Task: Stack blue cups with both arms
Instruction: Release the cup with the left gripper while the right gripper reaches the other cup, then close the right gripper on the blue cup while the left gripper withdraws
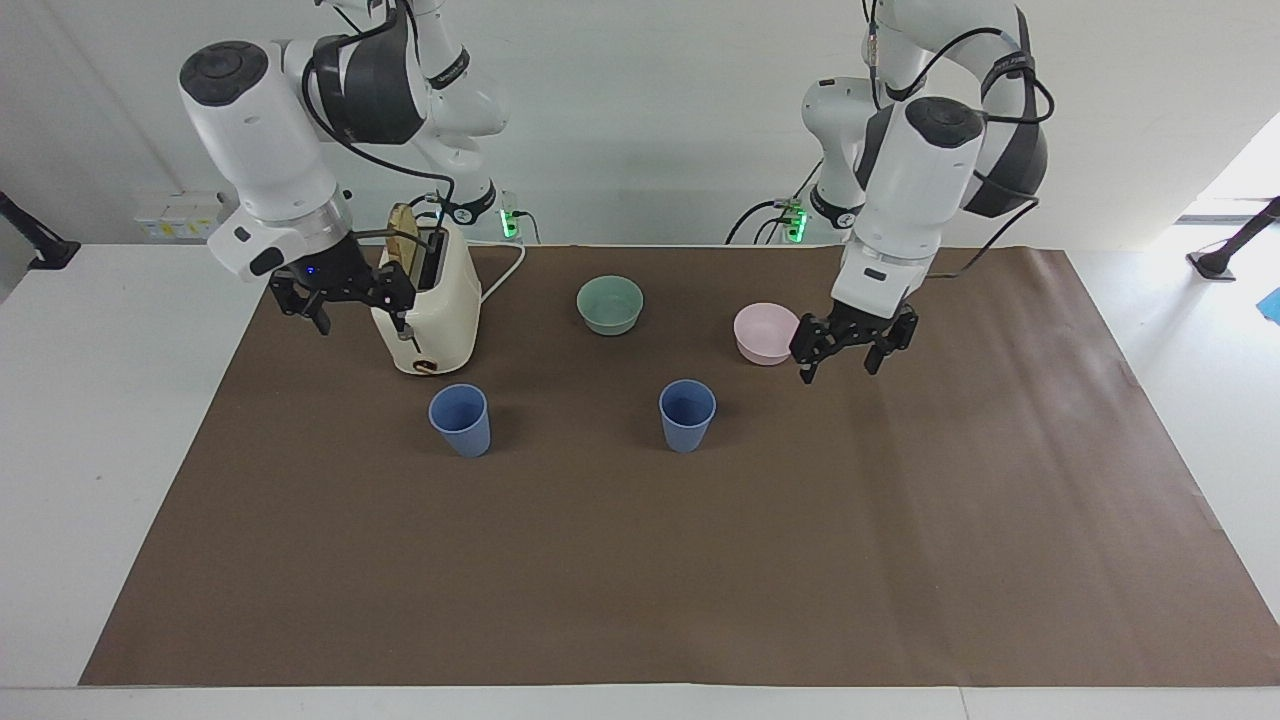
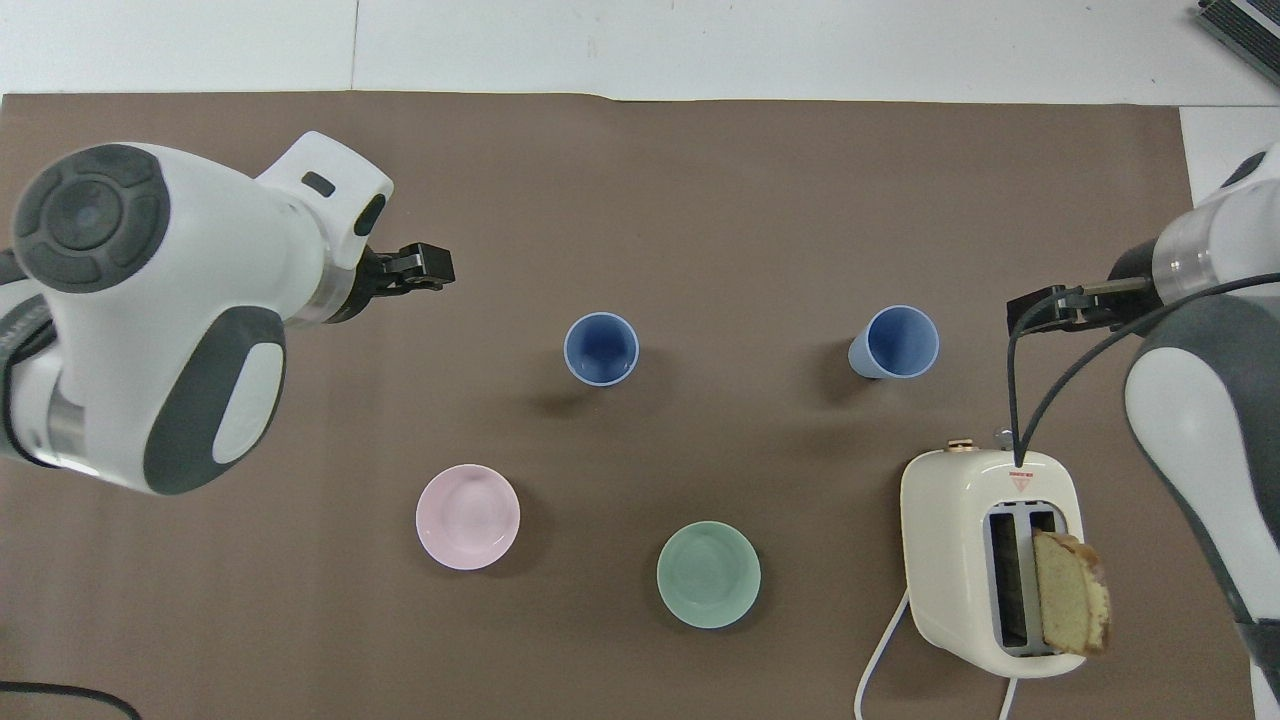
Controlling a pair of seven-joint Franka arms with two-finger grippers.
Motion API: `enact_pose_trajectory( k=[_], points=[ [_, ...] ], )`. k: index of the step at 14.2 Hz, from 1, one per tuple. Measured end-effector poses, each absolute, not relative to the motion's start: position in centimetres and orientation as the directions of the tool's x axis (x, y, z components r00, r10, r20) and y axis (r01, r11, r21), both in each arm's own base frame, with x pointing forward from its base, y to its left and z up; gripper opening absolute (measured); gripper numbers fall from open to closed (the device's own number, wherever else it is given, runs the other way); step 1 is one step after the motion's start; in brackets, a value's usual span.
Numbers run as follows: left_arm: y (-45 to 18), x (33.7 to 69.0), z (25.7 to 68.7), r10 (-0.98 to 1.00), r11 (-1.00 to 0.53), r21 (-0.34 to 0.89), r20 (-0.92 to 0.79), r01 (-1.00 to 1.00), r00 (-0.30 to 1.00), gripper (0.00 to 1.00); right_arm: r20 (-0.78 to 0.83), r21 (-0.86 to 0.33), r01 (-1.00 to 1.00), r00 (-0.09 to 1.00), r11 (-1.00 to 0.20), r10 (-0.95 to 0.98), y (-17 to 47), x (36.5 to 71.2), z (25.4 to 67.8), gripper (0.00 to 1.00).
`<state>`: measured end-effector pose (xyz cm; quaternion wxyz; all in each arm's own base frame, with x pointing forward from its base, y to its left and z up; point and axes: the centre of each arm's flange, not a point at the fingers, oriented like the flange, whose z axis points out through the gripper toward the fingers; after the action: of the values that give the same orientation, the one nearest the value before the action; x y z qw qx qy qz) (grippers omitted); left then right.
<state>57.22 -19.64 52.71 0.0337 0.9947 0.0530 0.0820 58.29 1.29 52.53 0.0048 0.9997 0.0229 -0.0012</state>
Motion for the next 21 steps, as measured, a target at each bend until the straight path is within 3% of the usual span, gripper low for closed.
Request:
enact_pose_trajectory(
  k=[6,9,14,21],
  points=[
    [-11.5,56.7,55.8,-0.093,-0.996,-0.001,0.115,-0.094,0.989,1.0,-0.011,-0.013,0.069,0.998,-0.998,0.069,2.5,62.1,43.6,1.0],
    [-9.1,56.0,59.4,-0.157,-0.988,-0.017,0.078,-0.156,0.985,1.0,-0.022,-0.019,0.072,0.997,-0.997,0.073,2.8,62.6,40.7,1.0],
    [-7.5,53.3,65.4,-0.184,-0.983,-0.018,0.071,-0.183,0.98,1.0,-0.044,-0.023,0.083,0.996,-0.996,0.084,3.4,62.1,39.1,1.0],
    [-6.6,52.8,65.8,-0.161,-0.987,0.013,0.055,-0.162,0.985,1.0,-0.092,-0.024,0.086,0.992,-0.996,0.088,3.6,60.7,37.0,1.0]
  ],
)
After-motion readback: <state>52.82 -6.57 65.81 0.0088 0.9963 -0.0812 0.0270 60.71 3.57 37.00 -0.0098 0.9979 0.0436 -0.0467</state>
